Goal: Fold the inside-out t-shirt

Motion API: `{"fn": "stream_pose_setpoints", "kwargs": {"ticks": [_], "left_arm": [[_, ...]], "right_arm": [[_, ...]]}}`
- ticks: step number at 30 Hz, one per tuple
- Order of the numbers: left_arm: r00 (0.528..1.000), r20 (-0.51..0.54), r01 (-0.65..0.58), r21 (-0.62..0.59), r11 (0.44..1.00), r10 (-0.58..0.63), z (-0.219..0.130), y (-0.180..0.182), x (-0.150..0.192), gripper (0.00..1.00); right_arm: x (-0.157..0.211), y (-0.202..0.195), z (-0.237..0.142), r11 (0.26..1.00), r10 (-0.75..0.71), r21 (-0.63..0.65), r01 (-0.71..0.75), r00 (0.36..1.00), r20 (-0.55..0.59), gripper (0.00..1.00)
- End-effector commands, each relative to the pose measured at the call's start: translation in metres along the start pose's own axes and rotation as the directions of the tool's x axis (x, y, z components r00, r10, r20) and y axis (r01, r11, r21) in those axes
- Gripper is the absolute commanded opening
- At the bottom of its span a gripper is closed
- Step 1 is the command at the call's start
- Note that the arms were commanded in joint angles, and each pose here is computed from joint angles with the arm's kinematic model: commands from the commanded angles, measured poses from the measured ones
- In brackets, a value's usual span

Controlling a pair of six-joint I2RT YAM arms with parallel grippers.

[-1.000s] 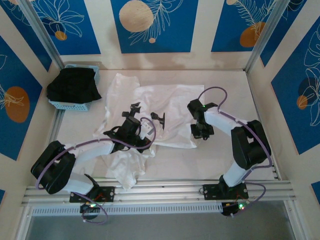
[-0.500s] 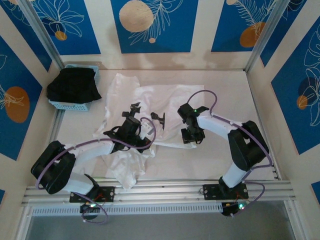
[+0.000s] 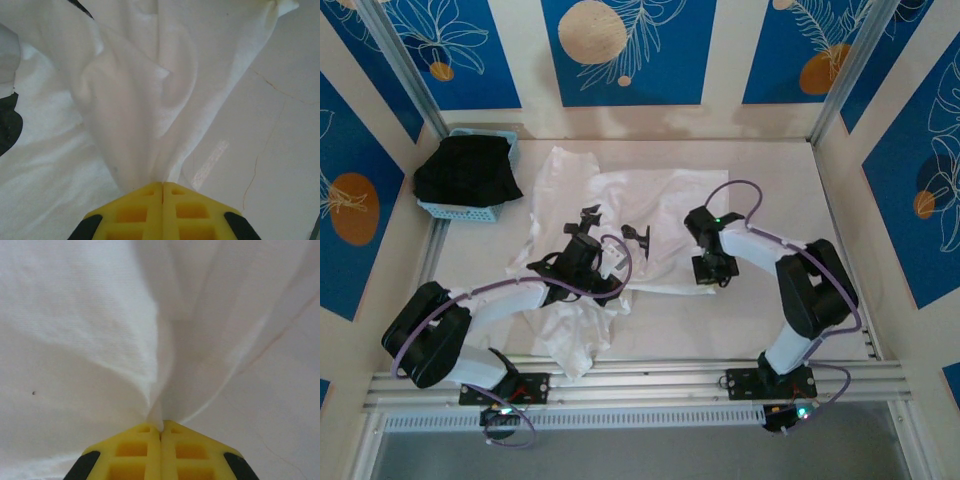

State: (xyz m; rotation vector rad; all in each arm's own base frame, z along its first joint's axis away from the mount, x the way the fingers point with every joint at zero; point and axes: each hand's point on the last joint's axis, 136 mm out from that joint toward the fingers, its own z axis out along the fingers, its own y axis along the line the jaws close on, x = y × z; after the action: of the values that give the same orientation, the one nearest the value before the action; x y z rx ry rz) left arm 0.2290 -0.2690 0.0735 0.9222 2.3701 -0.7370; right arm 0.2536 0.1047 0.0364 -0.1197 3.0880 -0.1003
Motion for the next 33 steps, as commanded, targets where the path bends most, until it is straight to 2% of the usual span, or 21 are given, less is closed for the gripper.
{"fn": "stream_pose_setpoints", "kwargs": {"ticks": [1, 5, 10, 14, 17, 23, 30, 32, 33], "left_arm": [[1.0, 0.009, 0.015, 0.03, 0.999, -0.015, 0.0, -0.003, -0.002, 0.0], [1.0, 0.002, 0.022, 0.034, 0.999, -0.022, 0.005, -0.002, -0.001, 0.0], [0.999, -0.004, 0.049, 0.033, 0.998, -0.049, 0.017, 0.002, -0.003, 0.0], [0.998, -0.016, 0.067, 0.045, 0.997, -0.066, 0.029, 0.004, -0.004, 0.0], [0.997, -0.01, 0.072, 0.053, 0.996, -0.071, 0.035, 0.004, -0.009, 0.0], [0.997, 0.008, 0.077, 0.08, 0.994, -0.078, 0.042, 0.001, -0.022, 0.0], [0.999, 0.027, 0.034, 0.121, 0.992, -0.037, 0.048, -0.017, -0.037, 0.01], [0.999, 0.036, 0.016, 0.135, 0.991, -0.021, 0.048, -0.024, -0.042, 0.04], [0.999, 0.043, 0.006, 0.142, 0.99, -0.012, 0.046, -0.027, -0.045, 0.1]], "right_arm": [[-0.003, 0.009, -0.019, 0.983, 0.037, -0.18, -0.028, 0.998, 0.048, 0.0], [-0.008, 0.021, -0.05, 0.905, 0.084, -0.424, -0.029, 0.99, 0.112, 0.0], [-0.013, 0.024, -0.094, 0.776, 0.151, -0.631, 0.002, 0.971, 0.188, 0.0], [-0.017, 0.019, -0.128, 0.681, 0.207, -0.731, 0.044, 0.946, 0.249, 0.0], [-0.018, 0.015, -0.142, 0.639, 0.231, -0.767, 0.058, 0.937, 0.263, 0.0], [-0.02, 0.011, -0.138, 0.636, 0.244, -0.771, 0.035, 0.939, 0.244, 0.0], [-0.037, -0.022, -0.122, 0.739, 0.333, -0.669, -0.083, 0.908, 0.255, 0.0], [-0.047, -0.042, -0.117, 0.774, 0.379, -0.618, -0.134, 0.88, 0.285, 0.0], [-0.053, -0.053, -0.115, 0.787, 0.408, -0.594, -0.164, 0.862, 0.302, 0.0]]}}
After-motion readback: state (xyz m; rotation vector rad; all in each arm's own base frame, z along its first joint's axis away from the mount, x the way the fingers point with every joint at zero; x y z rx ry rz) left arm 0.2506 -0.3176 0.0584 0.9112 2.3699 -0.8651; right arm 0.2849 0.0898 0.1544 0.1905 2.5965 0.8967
